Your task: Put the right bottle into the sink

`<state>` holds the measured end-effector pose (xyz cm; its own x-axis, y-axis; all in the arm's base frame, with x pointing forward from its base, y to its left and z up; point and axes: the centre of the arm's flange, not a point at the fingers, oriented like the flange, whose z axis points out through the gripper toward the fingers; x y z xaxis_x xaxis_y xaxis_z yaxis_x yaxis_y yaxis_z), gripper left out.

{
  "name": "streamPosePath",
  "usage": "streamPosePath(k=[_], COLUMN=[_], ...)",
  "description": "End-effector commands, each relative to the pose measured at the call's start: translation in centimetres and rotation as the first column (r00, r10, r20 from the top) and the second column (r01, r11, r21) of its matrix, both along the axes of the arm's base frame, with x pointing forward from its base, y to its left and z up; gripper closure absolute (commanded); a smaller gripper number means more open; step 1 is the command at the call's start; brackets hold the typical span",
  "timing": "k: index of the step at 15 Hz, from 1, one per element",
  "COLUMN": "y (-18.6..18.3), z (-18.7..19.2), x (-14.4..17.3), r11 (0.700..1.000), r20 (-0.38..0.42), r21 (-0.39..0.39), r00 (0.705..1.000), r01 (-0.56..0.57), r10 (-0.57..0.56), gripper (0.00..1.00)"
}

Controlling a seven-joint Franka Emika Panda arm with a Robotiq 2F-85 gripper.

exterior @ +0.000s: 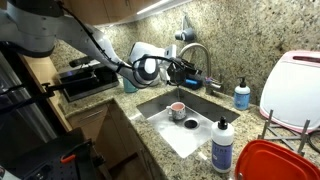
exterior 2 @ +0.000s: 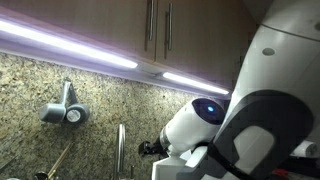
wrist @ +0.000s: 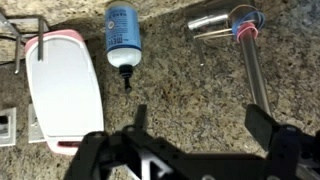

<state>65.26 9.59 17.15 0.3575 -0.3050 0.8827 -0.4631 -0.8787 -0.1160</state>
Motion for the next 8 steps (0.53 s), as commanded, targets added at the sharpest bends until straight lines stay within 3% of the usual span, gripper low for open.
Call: streamPosePath(k=[1, 2, 3, 8], y=[-4.8, -4.3, 1.1, 0.7], z=[-3.0, -3.3, -1.3, -2.5], x=[-4.0, -3.9, 0.6, 0.4], r11=[0.997, 0.997, 0.999, 0.999], r20=[0.072, 0.055, 0.028, 0.02], r21=[0.07, 0.075, 0.041, 0.041], r00=[0.997, 0.998, 1.0, 1.0], r01=[-0.019, -0.008, 0.003, 0.014], r10=[0.014, 0.004, -0.004, -0.014], gripper=[0.0, 0.0, 0.0, 0.0])
